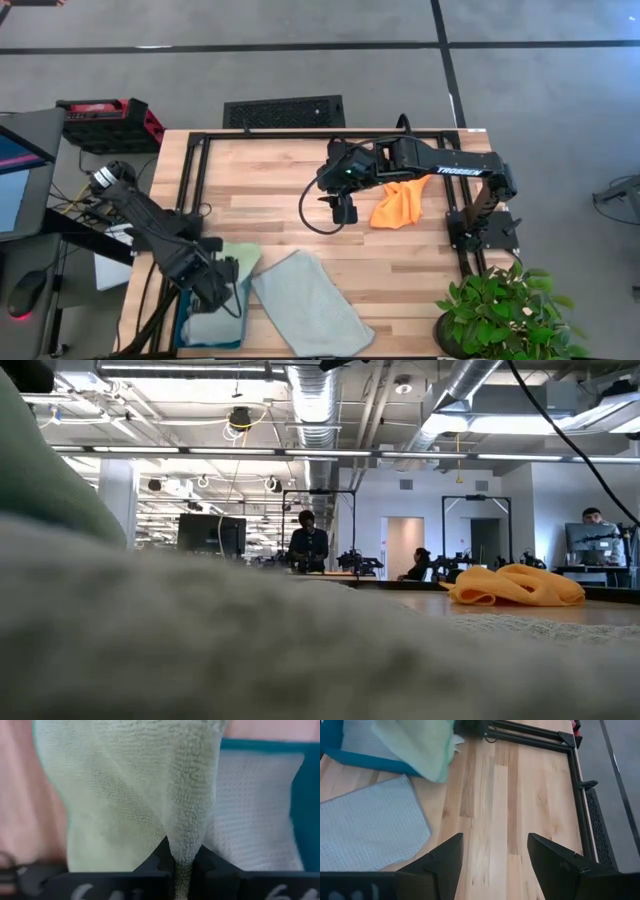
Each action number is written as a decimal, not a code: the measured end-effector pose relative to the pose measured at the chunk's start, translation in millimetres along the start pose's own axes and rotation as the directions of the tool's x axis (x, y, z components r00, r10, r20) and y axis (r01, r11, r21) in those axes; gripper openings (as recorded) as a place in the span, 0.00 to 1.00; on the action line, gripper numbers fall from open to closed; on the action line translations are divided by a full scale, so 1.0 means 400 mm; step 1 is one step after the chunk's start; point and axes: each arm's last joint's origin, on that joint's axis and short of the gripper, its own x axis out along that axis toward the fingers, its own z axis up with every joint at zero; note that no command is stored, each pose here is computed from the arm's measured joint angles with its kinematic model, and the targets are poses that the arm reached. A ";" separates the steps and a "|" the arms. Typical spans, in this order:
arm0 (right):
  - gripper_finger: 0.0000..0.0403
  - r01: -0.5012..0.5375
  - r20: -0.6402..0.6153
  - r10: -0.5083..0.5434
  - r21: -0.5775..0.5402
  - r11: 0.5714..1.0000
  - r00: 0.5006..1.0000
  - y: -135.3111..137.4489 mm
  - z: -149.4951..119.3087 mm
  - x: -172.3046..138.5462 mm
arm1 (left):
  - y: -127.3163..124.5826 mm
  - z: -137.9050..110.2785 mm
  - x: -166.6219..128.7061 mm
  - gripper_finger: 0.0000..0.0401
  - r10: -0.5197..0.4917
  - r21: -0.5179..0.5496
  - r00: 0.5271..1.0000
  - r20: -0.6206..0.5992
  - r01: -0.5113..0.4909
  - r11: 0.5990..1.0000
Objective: Fold microfiber towels
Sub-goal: Put the folded green microfiber towel into the blue bin
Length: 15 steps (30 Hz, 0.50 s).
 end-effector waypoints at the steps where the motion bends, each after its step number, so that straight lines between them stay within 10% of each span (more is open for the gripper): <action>1: 0.61 0.000 0.000 0.000 0.000 1.000 1.000 0.000 0.000 0.000 | -0.008 -0.001 0.002 0.00 -0.010 0.000 1.000 0.009 0.010 1.000; 15: 0.61 0.001 0.003 -0.001 0.001 1.000 1.000 -0.001 0.001 0.000 | -0.106 -0.009 0.083 0.00 -0.051 -0.030 0.992 -0.112 0.048 0.998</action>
